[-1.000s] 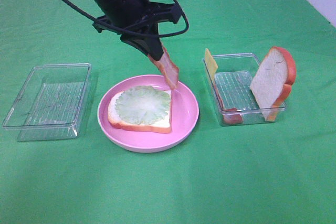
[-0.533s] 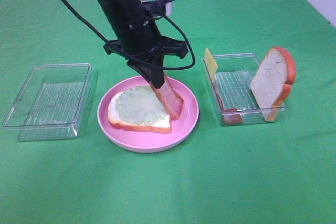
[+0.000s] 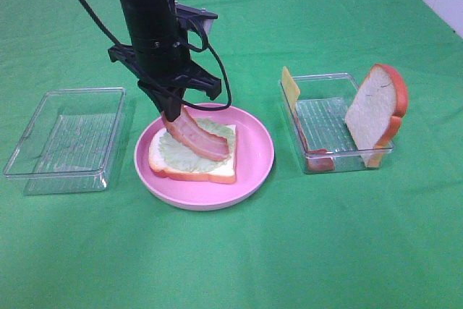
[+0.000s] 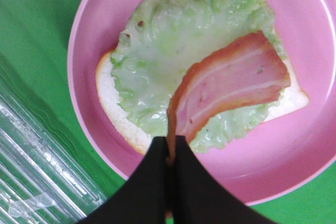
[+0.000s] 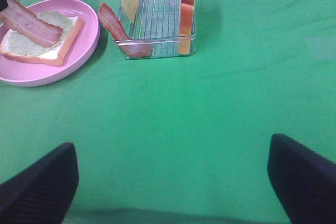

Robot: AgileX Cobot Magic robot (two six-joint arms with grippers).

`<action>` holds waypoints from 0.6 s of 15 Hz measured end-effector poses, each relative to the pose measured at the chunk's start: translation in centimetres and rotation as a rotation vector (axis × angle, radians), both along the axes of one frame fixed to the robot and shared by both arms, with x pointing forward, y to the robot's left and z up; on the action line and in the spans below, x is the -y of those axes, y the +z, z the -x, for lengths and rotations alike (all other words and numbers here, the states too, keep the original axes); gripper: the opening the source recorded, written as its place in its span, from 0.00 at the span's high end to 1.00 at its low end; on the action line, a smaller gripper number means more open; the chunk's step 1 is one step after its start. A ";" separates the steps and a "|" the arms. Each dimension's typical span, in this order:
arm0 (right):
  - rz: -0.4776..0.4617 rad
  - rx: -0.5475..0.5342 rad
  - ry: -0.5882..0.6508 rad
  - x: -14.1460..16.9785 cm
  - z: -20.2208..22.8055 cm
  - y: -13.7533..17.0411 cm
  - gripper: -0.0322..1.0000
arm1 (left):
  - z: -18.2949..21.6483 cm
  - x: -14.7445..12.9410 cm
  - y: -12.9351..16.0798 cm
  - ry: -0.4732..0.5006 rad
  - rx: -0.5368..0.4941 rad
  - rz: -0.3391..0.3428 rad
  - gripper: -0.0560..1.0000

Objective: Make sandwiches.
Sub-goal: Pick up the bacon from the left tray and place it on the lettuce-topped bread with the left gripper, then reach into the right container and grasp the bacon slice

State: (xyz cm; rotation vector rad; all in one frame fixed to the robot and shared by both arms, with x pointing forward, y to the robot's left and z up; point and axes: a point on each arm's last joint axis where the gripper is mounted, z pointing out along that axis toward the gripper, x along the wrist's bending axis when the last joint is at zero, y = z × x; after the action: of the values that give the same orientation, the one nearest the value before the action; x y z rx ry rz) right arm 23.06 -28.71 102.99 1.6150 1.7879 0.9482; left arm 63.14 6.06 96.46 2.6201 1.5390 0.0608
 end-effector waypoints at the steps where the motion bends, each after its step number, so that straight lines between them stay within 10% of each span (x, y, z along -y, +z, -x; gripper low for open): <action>1: 0.000 0.000 0.000 0.0 0.0 0.0 0.07 | 0.0 0.0 -0.3 0.001 -0.006 -0.004 0.95; 3: 0.000 0.000 0.000 0.0 0.0 0.0 0.07 | -0.1 0.0 -0.5 0.001 -0.005 -0.004 0.86; 6: 0.000 0.000 0.000 0.0 0.0 0.0 0.07 | -0.1 -0.1 -0.5 0.036 -0.001 -0.012 0.20; 9: 0.000 0.000 0.000 0.0 0.0 0.0 0.07 | -0.1 -0.2 0.8 0.038 0.026 -0.008 0.02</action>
State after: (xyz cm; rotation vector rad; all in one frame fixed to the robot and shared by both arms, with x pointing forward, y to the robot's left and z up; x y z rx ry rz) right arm 23.06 -28.71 102.99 1.6150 1.7879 0.9482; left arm 63.28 6.23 97.25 2.5854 1.5837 0.1031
